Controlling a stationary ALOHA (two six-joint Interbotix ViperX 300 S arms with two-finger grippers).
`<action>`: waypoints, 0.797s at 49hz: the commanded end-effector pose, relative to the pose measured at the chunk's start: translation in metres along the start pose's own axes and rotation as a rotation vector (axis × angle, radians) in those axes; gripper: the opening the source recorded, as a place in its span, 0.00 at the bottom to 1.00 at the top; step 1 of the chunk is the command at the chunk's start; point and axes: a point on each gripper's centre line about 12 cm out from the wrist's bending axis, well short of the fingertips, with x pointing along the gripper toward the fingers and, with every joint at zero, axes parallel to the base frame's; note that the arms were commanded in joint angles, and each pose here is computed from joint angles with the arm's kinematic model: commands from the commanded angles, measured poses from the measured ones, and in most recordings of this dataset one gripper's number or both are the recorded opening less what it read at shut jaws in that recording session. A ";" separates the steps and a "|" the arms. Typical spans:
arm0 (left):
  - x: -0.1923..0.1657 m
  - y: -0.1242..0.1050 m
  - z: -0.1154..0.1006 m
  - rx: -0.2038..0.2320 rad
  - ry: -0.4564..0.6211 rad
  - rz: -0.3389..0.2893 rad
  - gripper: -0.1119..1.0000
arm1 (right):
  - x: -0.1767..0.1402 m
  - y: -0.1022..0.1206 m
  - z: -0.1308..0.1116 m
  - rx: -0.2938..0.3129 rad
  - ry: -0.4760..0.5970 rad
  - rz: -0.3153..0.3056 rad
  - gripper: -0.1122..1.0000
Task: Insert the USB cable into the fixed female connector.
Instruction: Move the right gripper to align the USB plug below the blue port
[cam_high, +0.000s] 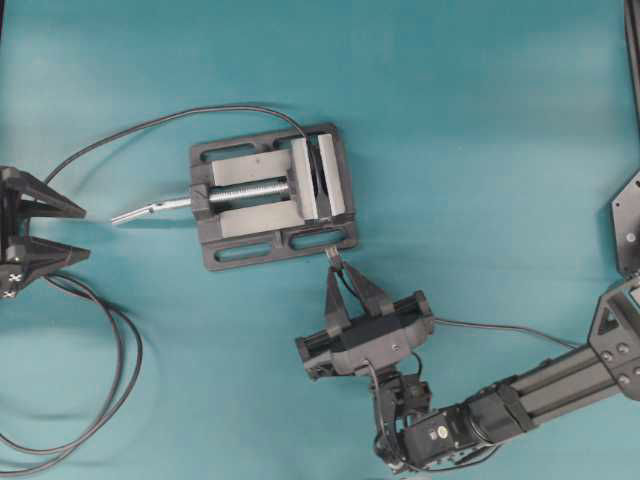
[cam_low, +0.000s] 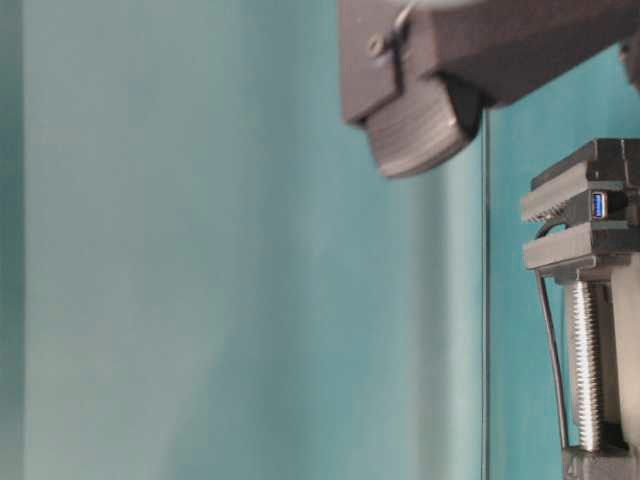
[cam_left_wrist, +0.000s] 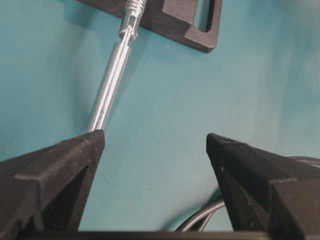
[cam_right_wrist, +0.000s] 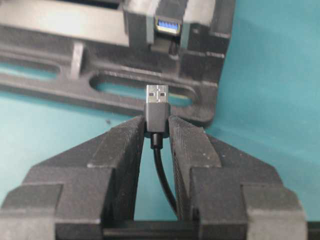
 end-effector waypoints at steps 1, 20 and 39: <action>0.000 -0.002 0.004 -0.009 -0.011 -0.002 0.99 | -0.001 0.007 0.016 0.051 0.012 -0.015 0.28; 0.000 -0.002 0.004 -0.009 -0.011 -0.002 0.99 | 0.006 0.017 0.027 0.103 0.054 -0.058 0.28; 0.000 -0.002 0.004 -0.009 -0.010 -0.001 0.99 | 0.012 0.015 0.029 0.071 0.068 -0.083 0.28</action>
